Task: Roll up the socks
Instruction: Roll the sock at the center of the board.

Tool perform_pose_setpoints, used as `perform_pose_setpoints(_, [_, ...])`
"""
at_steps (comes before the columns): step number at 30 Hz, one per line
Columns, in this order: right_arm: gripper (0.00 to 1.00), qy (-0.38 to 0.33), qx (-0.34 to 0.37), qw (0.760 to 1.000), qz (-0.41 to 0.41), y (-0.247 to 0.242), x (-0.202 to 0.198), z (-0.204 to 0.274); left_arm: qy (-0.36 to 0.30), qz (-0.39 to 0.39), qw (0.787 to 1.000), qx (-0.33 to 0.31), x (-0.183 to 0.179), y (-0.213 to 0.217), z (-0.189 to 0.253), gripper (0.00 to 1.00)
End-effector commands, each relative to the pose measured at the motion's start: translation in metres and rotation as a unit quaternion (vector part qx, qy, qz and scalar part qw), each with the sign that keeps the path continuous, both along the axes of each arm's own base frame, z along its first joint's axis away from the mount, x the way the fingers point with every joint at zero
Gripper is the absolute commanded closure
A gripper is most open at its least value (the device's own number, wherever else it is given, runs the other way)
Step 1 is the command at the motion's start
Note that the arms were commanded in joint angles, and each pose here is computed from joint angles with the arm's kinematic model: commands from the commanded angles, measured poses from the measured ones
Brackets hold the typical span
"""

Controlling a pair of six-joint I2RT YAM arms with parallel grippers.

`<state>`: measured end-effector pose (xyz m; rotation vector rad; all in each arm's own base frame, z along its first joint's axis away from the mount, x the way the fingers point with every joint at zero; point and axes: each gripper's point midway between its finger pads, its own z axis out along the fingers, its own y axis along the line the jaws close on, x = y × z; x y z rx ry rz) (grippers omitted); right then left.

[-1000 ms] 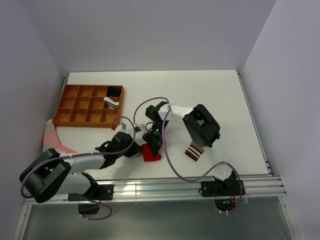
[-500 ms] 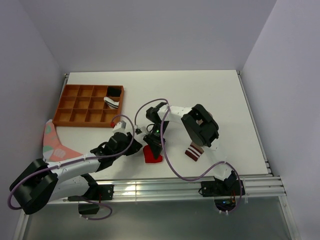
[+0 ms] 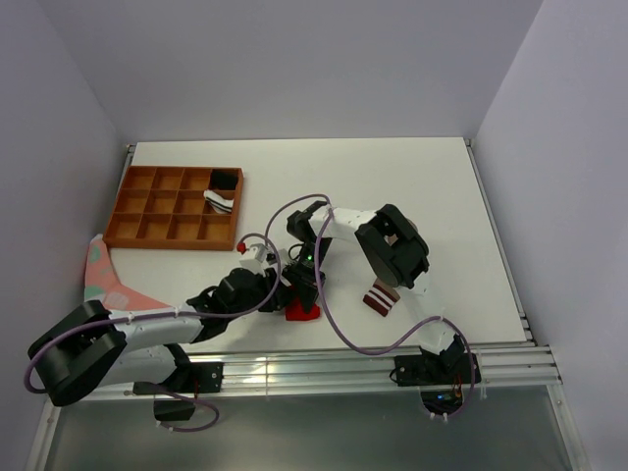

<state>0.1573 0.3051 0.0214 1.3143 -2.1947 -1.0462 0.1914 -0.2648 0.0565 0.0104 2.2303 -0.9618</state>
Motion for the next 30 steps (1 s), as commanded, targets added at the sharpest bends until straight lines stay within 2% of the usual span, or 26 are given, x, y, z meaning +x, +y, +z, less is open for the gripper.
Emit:
perform_pose_setpoints(1, [0.93, -0.074, -0.051, 0.995, 0.043, -0.019, 0.019, -0.044, -0.038, -0.033, 0.998, -0.032, -0.002, -0.013, 0.015, 0.59])
perform_pose_setpoints(4, [0.93, -0.074, -0.050, 0.995, 0.044, -0.019, 0.018, -0.045, -0.050, -0.055, 0.995, -0.063, -0.011, -0.017, 0.021, 0.56])
perform_pose_setpoints(8, [0.93, -0.072, -0.052, 0.995, 0.043, -0.019, 0.018, -0.046, -0.050, -0.072, 0.994, -0.064, -0.017, -0.018, 0.017, 0.55])
perform_pose_setpoints(30, [0.93, -0.071, -0.046, 0.995, 0.046, -0.019, 0.017, -0.041, -0.029, -0.084, 0.996, -0.024, -0.020, -0.016, -0.008, 0.56])
